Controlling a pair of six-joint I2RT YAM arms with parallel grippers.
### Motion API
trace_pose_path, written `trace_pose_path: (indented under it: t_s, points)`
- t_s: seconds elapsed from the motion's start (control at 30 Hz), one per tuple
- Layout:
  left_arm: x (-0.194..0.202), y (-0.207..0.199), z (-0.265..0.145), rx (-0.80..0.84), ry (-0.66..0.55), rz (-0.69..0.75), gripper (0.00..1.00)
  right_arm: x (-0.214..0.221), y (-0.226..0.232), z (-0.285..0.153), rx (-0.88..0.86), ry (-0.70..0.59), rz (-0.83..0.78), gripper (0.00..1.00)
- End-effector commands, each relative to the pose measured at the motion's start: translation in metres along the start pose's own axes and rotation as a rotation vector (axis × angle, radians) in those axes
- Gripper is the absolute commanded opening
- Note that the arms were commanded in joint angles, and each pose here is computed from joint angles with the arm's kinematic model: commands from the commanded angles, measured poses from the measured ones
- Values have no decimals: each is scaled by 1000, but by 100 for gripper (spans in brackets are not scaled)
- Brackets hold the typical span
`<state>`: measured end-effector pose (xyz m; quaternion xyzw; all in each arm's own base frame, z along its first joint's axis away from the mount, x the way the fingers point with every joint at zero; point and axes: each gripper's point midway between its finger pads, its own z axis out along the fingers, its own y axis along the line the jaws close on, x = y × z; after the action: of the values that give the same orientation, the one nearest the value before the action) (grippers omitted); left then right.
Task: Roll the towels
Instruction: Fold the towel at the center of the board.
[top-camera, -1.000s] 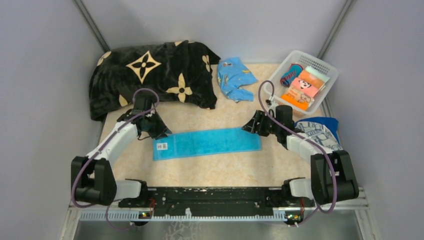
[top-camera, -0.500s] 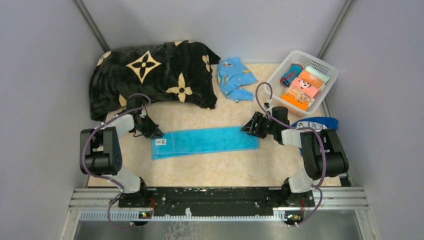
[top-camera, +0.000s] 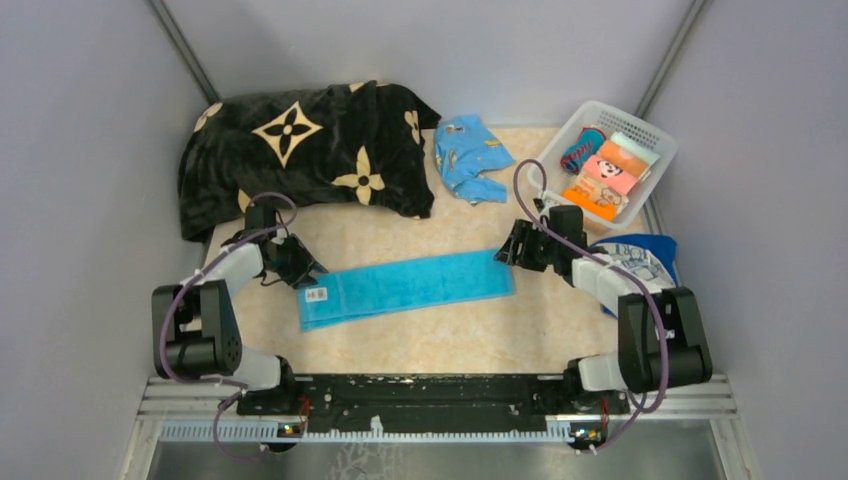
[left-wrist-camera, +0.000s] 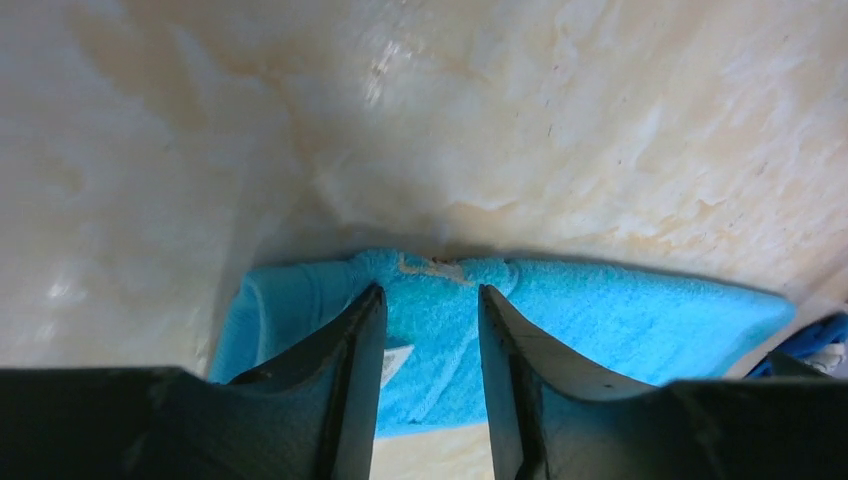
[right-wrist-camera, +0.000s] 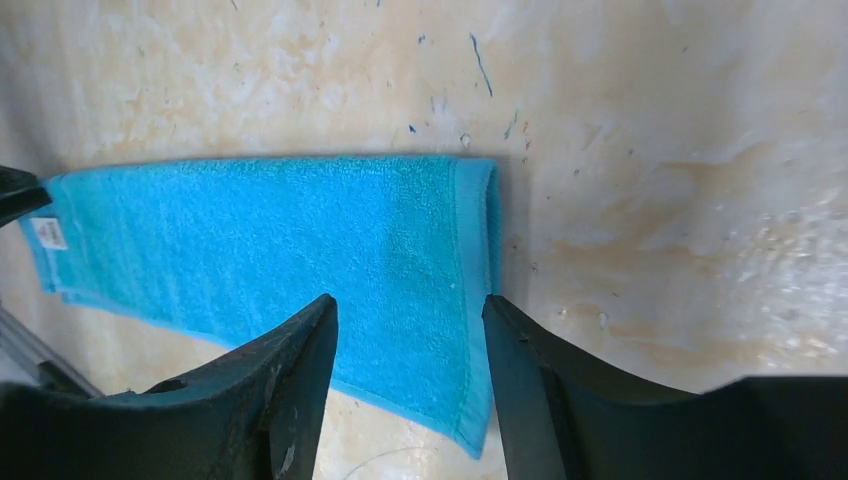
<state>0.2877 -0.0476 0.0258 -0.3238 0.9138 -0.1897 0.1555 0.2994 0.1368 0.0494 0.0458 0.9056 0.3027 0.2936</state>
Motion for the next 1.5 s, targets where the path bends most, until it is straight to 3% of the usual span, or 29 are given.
trace_pose_path:
  t_s: [0.0,0.3,0.6,1.03,1.13,1.33,1.47]
  points:
    - [-3,11,-29,-72,-66,64,48,-26,3,-26,146,-47,-181,56]
    - [-9,20,-55,-129,-158,117,57,-16,-4,-18,325,60,-290,55]
    - [-34,-2,-86,-75,-285,231,68,6,-17,1,430,183,-339,49]
    - [-69,-34,-113,-8,-417,358,73,86,-35,22,460,495,-330,41]
    - [-68,-34,-109,5,-420,380,75,95,-36,24,449,528,-315,32]
    - [-64,-37,-109,28,-420,419,80,75,-46,18,548,487,-367,0]
    - [-61,-41,-109,36,-419,451,82,33,-54,4,646,388,-391,0]
